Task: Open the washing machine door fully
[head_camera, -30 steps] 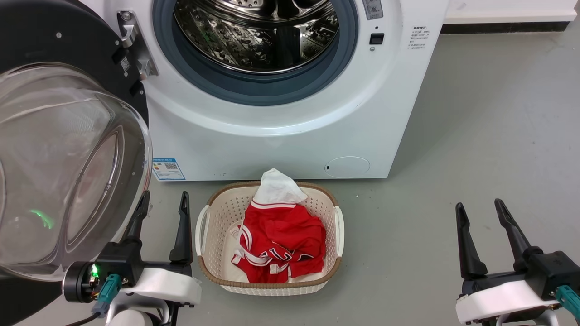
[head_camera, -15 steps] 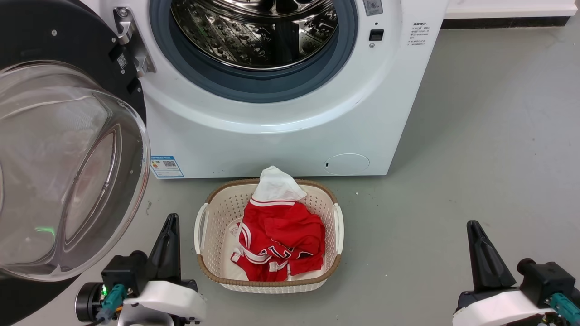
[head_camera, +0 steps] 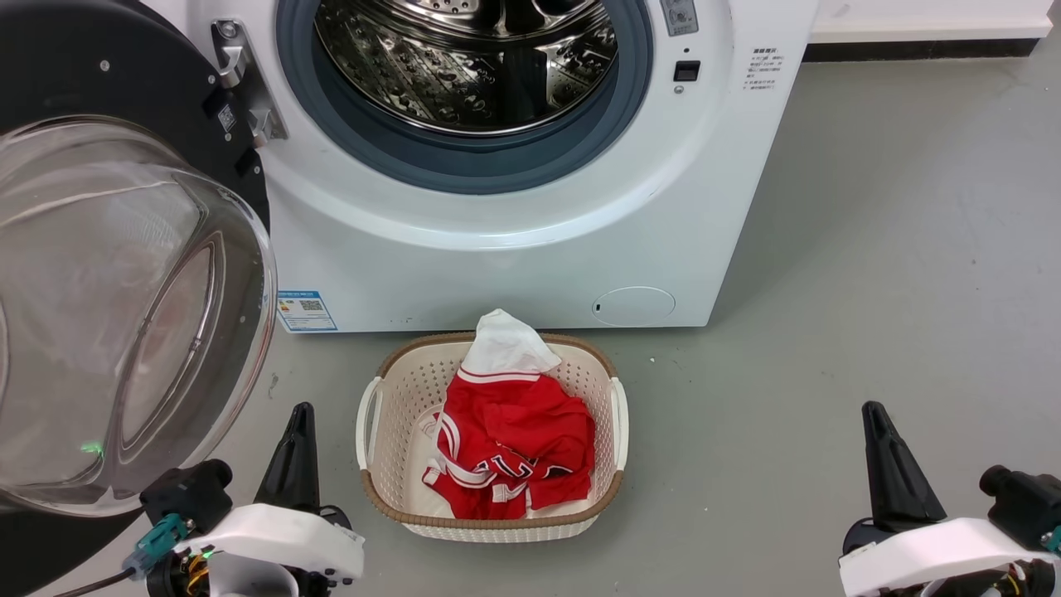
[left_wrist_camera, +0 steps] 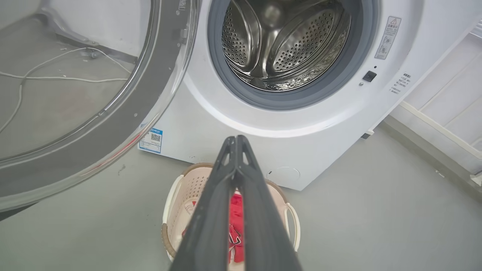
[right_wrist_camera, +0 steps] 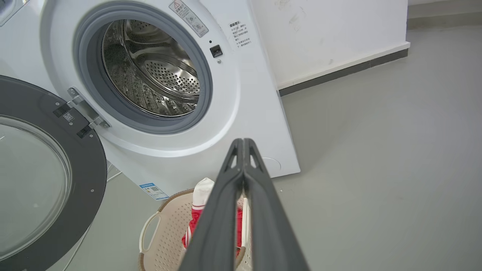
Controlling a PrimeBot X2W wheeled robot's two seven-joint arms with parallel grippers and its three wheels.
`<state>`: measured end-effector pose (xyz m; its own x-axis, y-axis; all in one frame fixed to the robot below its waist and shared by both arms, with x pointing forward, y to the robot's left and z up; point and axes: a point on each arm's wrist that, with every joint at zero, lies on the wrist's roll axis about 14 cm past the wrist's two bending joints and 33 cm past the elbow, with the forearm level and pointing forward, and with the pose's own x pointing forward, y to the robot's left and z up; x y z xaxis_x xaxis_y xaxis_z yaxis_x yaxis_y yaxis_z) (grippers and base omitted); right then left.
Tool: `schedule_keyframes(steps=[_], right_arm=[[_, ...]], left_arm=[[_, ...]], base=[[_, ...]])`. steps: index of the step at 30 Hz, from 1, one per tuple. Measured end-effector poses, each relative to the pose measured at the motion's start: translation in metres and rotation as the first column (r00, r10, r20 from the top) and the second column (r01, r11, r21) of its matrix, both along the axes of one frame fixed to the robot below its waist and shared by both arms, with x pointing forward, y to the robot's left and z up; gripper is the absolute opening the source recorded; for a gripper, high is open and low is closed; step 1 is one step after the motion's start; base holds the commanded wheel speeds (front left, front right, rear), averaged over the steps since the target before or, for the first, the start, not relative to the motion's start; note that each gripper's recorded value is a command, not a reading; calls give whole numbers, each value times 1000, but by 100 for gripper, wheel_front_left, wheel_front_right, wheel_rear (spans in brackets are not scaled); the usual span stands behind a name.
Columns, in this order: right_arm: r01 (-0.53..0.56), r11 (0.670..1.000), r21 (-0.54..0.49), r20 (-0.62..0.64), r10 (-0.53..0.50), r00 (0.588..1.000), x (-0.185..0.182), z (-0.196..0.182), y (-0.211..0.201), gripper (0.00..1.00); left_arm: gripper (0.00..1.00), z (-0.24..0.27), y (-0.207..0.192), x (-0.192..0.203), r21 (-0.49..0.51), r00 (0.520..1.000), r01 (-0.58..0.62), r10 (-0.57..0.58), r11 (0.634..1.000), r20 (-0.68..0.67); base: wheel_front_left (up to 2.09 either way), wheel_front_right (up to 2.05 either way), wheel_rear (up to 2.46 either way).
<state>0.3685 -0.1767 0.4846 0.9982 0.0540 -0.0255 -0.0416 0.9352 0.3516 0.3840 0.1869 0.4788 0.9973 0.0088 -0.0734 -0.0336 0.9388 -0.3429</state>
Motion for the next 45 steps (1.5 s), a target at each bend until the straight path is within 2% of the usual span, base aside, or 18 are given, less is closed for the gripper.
schedule_keyframes(steps=[10, 19, 32, 45], right_arm=[[27, 985, 169, -19, -24, 1000, 3, 0, -5, 0], [51, 952, 301, -40, -41, 998, 4, -2, -8, 0], [72, 883, 463, -57, -51, 997, 7, -1, -12, 0], [86, 799, 596, -67, -57, 996, 11, 2, -15, 0]], left_arm=[[0, -4, 4, 0, -168, 999, -31, 25, 985, -36], [0, -6, 7, 0, -301, 998, -53, 38, 952, -56], [0, -3, 8, 2, -469, 997, -72, 46, 880, -66], [0, -2, 9, 2, -602, 996, -81, 50, 795, -69]], base=[[0, 0, 0], [0, 0, 0], [0, 0, 0], [0, 0, 0]])
